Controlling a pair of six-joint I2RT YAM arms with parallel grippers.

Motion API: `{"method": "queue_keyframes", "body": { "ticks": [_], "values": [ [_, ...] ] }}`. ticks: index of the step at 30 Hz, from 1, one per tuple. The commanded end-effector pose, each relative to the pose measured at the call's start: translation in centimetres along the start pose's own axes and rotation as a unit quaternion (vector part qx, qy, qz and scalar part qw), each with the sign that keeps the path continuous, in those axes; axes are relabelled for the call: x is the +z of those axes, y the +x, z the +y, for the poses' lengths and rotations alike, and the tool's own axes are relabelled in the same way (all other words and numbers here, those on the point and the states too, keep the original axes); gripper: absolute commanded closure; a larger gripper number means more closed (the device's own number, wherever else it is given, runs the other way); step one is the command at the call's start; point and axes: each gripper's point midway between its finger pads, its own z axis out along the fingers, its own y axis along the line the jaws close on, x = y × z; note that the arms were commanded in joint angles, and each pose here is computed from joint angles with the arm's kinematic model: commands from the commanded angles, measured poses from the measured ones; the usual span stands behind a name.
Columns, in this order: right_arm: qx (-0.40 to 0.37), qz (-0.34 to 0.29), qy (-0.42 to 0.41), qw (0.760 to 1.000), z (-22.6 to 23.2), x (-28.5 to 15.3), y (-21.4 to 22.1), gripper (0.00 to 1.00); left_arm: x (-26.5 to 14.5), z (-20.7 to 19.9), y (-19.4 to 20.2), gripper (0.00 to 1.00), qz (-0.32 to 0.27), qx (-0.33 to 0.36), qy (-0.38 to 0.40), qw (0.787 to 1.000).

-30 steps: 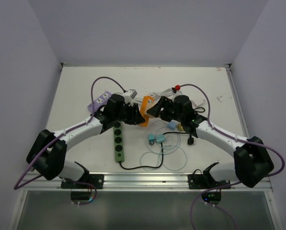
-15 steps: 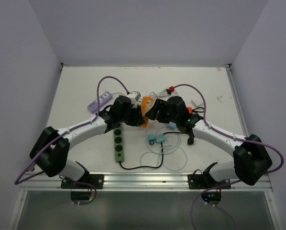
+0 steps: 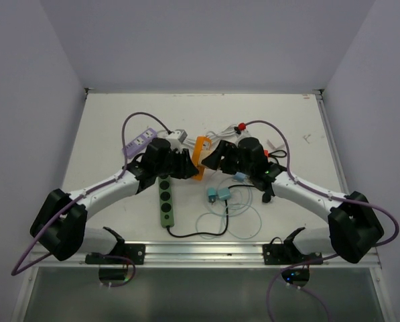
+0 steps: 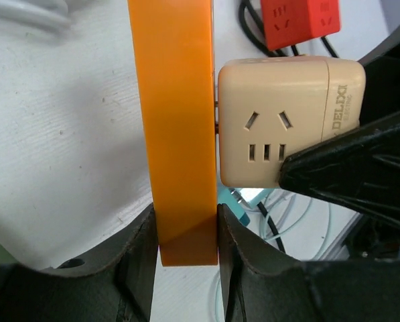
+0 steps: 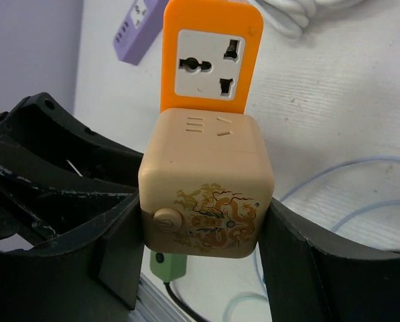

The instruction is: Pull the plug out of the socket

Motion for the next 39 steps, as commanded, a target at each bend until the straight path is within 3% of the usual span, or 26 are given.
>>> {"method": "queue_keyframes", "body": {
  "ticks": [1, 5, 10, 13, 18, 26, 30, 34, 39],
  "values": [
    [-0.004, -0.08, -0.112, 0.99, 4.5, -2.2, -4.7, 1.0, -2.3, -2.0, -4.5, 1.0, -0.074, -0.01, 0.061, 0.995],
    [-0.005, -0.071, -0.121, 0.99, 4.4, -2.0, -4.2, 1.0, -3.4, -2.9, -5.5, 1.0, -0.082, -0.034, 0.115, 0.989],
    [0.007, -0.066, -0.122, 0.99, 3.8, -1.8, -3.9, 1.0, -3.8, -2.5, -5.9, 1.0, -0.084, -0.05, 0.129, 0.987],
    [-0.007, -0.066, -0.104, 0.992, 3.2, -1.8, -4.1, 1.0, -3.7, -1.3, -5.7, 1.0, -0.087, -0.037, 0.095, 0.991],
    [-0.027, -0.063, -0.061, 0.996, 2.5, -1.6, -4.6, 1.0, -2.8, 3.0, -5.7, 1.0, -0.092, -0.023, -0.032, 0.995],
    [-0.052, -0.041, 0.028, 0.997, 2.0, -0.2, -3.9, 1.0, -1.1, 4.5, -4.1, 1.0, -0.055, 0.032, -0.173, 0.983],
    [-0.054, -0.039, 0.047, 0.997, 1.4, -0.3, -3.9, 1.0, -1.3, 5.4, -3.7, 1.0, -0.048, 0.045, -0.202, 0.977],
    [-0.051, -0.038, 0.044, 0.997, 1.2, -0.5, -3.6, 1.0, -1.3, 4.7, -3.1, 1.0, -0.05, 0.038, -0.166, 0.984],
    [-0.017, -0.048, -0.016, 0.999, 1.2, -1.1, -3.8, 1.0, -1.4, 3.2, -2.6, 1.0, -0.056, -0.048, -0.005, 0.997]
  ]
}}
